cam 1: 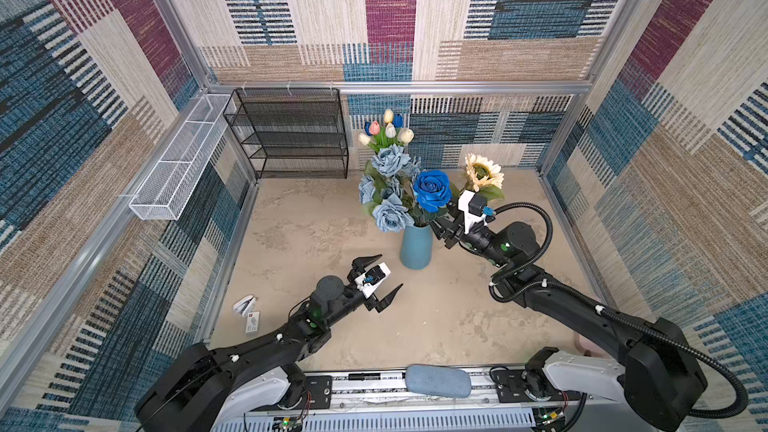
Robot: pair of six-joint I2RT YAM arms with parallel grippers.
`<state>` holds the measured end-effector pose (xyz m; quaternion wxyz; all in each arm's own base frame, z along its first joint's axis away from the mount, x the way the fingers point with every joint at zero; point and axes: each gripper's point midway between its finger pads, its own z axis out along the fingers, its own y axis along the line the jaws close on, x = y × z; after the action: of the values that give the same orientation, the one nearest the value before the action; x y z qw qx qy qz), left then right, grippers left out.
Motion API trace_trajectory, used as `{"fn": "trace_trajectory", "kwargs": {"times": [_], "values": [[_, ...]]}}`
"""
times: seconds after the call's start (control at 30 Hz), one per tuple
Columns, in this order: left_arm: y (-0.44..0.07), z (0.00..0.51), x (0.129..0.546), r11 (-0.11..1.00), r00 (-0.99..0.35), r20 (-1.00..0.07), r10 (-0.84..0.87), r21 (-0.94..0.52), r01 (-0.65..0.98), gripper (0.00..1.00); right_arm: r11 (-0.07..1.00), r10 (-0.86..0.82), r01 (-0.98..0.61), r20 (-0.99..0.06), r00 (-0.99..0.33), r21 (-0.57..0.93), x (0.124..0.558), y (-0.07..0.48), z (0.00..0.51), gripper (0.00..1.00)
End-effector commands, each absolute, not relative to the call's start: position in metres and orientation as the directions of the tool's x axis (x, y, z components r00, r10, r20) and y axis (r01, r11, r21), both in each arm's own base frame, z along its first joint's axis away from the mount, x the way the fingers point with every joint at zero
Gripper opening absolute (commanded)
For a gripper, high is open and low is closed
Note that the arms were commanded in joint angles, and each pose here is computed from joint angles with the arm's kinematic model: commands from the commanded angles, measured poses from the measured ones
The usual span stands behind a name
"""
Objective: Arrange the flowers into the vase
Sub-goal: 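Lower the blue rose stem into the vase and open the right gripper, then reach the left gripper to the light blue vase while the right gripper withdraws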
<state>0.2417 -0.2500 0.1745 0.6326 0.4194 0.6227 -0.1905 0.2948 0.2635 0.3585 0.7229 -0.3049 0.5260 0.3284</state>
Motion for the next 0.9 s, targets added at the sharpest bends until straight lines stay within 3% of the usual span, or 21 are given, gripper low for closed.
{"fn": "trace_trajectory", "kwargs": {"times": [0.0,0.4,0.6,0.87], "values": [[-0.252,0.179,0.242,0.572,0.170,-0.946,0.276,0.304,0.762,0.94,0.620,0.143,-0.781,-0.968,0.208,-0.077,0.293,0.258,0.347,0.54],[-0.249,0.187,0.253,0.635,0.132,-0.966,0.224,0.247,0.732,0.96,0.679,0.115,-0.734,-0.985,0.128,-0.016,0.292,0.241,0.294,0.74],[-0.249,0.208,0.267,0.687,0.115,-0.978,0.174,0.205,0.697,0.98,0.703,0.111,-0.711,-0.987,0.120,-0.008,0.294,0.236,0.285,0.76],[-0.261,0.223,0.290,0.730,0.138,-0.986,0.088,0.158,0.665,0.99,0.817,0.167,-0.576,-0.971,0.170,0.040,0.291,0.196,0.265,0.81]]}}
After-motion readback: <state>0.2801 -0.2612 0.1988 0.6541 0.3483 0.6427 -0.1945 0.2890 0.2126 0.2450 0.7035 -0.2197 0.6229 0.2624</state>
